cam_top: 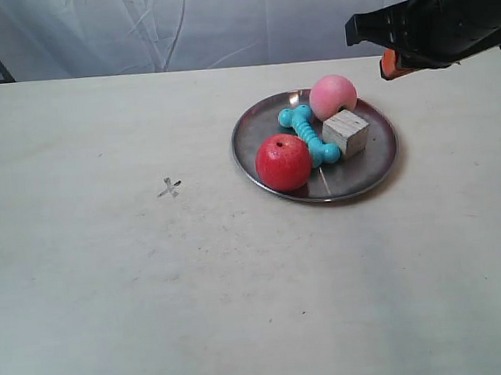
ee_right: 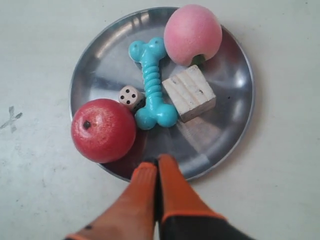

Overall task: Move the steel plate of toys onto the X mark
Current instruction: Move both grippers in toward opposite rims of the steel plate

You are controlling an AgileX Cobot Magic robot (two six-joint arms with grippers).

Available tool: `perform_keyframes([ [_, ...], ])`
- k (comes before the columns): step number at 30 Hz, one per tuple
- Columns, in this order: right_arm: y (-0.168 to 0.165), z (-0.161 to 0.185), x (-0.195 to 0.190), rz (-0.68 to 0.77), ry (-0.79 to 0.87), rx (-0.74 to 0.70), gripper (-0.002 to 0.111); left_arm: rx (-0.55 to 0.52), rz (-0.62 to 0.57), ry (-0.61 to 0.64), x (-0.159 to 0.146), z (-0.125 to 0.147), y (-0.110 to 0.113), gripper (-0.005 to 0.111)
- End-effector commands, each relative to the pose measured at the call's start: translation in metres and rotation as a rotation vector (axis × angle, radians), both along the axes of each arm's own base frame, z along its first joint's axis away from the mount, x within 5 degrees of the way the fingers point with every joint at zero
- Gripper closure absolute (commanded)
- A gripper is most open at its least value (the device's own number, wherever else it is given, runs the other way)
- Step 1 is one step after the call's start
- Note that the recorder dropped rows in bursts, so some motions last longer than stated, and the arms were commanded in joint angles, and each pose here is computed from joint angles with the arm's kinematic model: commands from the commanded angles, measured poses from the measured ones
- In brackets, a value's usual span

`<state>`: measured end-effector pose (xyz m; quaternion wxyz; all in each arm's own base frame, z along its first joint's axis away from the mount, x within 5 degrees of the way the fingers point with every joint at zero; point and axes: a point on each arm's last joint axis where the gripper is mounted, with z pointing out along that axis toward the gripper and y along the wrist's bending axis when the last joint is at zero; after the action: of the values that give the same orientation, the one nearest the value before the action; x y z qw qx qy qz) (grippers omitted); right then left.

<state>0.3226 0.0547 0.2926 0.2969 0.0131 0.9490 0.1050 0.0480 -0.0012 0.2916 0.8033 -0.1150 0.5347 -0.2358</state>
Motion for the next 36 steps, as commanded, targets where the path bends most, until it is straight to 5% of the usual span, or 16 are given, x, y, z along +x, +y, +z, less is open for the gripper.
perform_keyframes([
  [1,0.003,0.004,0.001,0.008,-0.019,0.021,0.108,0.105,0.001,0.127,0.032,0.029,-0.007,0.107],
  [5,0.003,0.003,0.001,0.009,-0.013,0.021,0.108,0.401,0.021,0.207,0.088,0.055,-0.020,0.107],
  [7,0.002,0.004,0.001,0.010,-0.019,0.017,0.108,0.396,0.001,0.288,0.124,0.064,-0.025,0.107],
  [12,-0.001,0.008,0.008,0.011,-0.121,-0.038,0.108,0.244,-0.063,0.827,0.230,0.028,-0.041,0.107],
  [16,-0.015,0.003,0.018,-0.039,-0.145,-0.037,0.108,0.361,-0.270,1.204,0.290,-0.020,-0.076,0.107],
  [20,-0.044,-0.020,0.033,-0.148,-0.089,0.036,0.108,0.399,-0.873,1.228,0.323,-0.052,-0.127,0.107],
  [22,-0.059,-0.034,0.040,-0.143,-0.059,0.056,0.109,0.336,-1.034,1.170,0.339,-0.063,-0.142,0.107],
  [30,-0.100,-0.119,0.065,-0.070,0.076,0.408,0.109,0.032,-1.085,1.131,0.388,-0.097,-0.160,0.107],
  [36,-0.114,-0.162,0.078,0.004,0.175,0.518,0.109,0.015,-1.132,1.173,0.399,-0.126,-0.166,0.107],
])
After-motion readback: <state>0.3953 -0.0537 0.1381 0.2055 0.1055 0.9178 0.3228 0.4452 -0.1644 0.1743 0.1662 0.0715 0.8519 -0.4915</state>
